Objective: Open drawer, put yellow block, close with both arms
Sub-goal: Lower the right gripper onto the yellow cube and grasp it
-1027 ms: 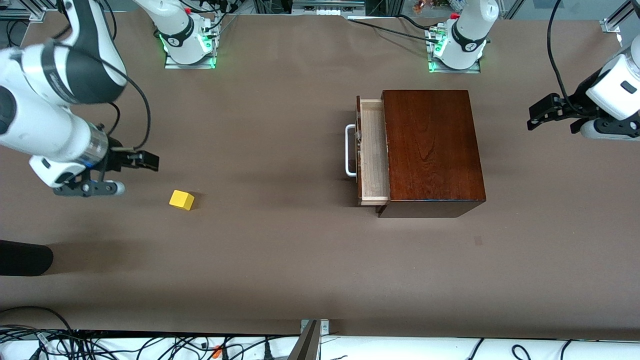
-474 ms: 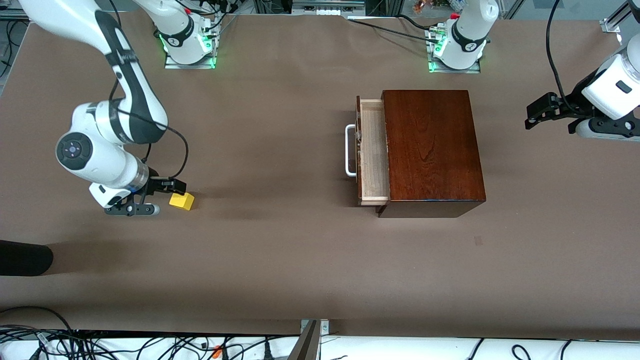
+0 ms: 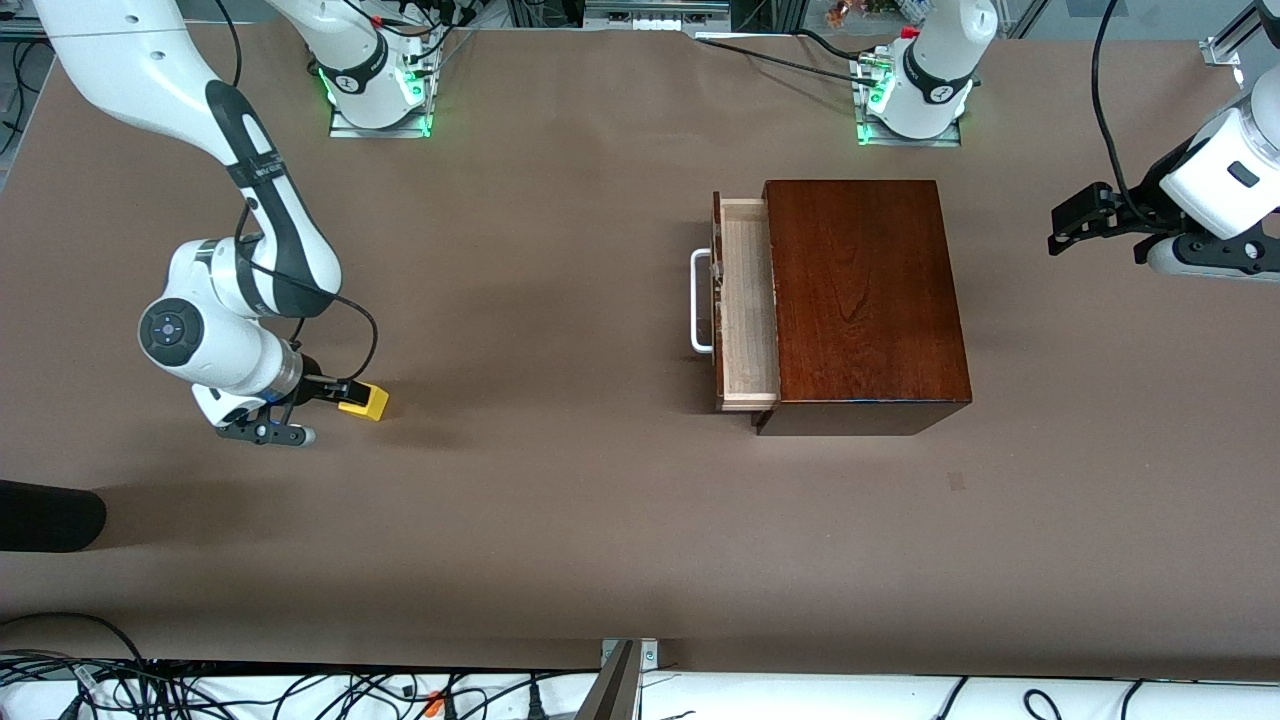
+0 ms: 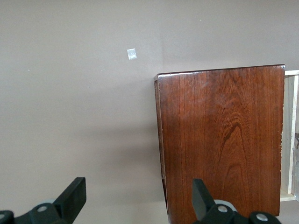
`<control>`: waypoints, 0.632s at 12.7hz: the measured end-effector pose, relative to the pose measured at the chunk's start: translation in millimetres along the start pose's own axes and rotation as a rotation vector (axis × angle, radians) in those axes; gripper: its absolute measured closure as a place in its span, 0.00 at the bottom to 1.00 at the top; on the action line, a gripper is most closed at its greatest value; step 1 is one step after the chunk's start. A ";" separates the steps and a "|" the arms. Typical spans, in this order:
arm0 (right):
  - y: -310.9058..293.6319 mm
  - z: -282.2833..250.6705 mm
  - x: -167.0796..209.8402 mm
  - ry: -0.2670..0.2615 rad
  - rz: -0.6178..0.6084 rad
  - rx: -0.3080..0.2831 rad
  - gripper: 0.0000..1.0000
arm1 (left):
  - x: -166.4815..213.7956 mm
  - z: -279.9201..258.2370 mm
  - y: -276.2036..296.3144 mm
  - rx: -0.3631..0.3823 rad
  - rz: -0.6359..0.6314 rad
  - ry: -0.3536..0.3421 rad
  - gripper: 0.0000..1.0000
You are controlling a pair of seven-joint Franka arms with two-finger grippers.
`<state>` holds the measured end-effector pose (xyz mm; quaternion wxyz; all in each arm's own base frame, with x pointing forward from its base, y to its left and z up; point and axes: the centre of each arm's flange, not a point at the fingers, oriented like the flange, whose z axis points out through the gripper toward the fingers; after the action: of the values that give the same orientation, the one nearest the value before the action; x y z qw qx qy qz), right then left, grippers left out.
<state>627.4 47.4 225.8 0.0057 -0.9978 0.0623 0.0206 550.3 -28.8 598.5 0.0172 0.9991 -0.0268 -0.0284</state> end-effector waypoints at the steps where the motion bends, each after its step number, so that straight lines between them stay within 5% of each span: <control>1: 0.4 3.7 -2.4 0.002 0.006 0.001 0.00 | 0.0 0.0 0.0 0.000 0.000 0.000 0.00; 8: -4.5 8.7 -6.7 0.007 0.025 0.004 0.01 | -0.1 0.1 0.0 0.000 0.000 -0.001 0.00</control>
<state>620.9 52.9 217.4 0.0074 -0.9970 0.0748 0.0171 550.1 -28.8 598.4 0.0172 0.9991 -0.0271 -0.0291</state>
